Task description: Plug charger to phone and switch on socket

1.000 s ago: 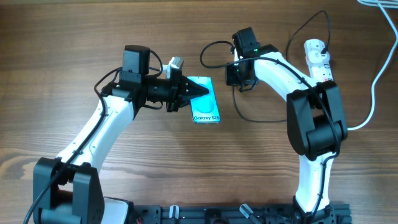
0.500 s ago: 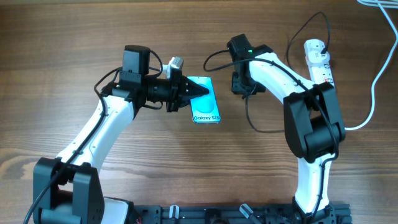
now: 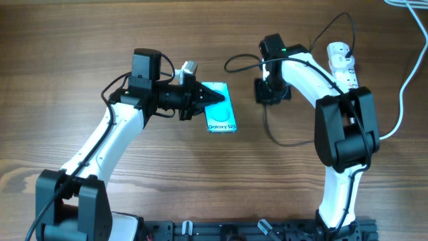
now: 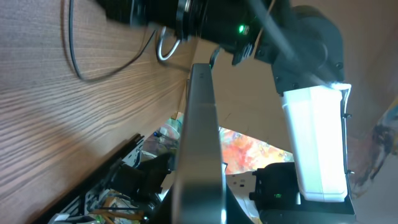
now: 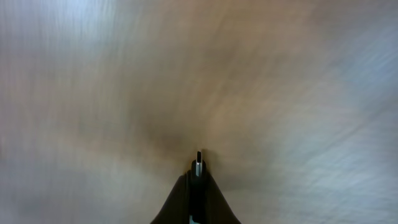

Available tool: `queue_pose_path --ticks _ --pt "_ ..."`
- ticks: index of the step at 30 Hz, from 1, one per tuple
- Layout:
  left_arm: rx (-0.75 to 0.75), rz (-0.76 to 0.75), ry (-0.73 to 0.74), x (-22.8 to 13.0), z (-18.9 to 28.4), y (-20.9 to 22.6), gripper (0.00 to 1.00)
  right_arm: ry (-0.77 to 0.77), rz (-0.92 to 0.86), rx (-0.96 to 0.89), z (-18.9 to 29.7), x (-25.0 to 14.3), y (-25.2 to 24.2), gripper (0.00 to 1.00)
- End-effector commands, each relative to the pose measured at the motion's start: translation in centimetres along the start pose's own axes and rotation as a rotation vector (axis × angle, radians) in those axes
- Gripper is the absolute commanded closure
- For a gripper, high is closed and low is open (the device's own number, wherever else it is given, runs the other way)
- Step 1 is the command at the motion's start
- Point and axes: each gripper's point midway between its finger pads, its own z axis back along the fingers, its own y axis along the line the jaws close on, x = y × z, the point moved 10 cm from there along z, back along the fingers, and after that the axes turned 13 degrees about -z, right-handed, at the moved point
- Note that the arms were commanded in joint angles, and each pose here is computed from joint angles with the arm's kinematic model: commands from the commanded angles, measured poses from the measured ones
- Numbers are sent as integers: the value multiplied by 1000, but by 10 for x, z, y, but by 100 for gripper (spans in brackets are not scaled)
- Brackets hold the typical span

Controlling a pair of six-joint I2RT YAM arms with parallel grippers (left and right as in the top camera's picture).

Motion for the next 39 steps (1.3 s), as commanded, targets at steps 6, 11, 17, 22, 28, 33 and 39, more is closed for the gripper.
queue_pose_path --ticks 6,11,17,22,28,33,39 --pt "-110 -367 -35 12 6 -34 96 59 277 546 111 -56 -8 96" --pt "-179 -548 -33 15 9 -51 96 55 497 837 161 -101 -6 95" --pt "-214 -728 -76 19 12 -68 96 53 618 1213 164 -136 -6 96" --pt "-177 -653 -187 28 14 -72 96 -4 612 1365 131 -139 -9 95" --pt "-152 -598 -250 33 14 -71 96 -66 627 1454 125 -128 -5 96" --pt "-159 -626 -262 34 15 -74 96 -22 618 1484 126 -123 5 96" --pt "-165 -673 -260 33 13 -77 96 24 604 1482 126 -123 12 96"
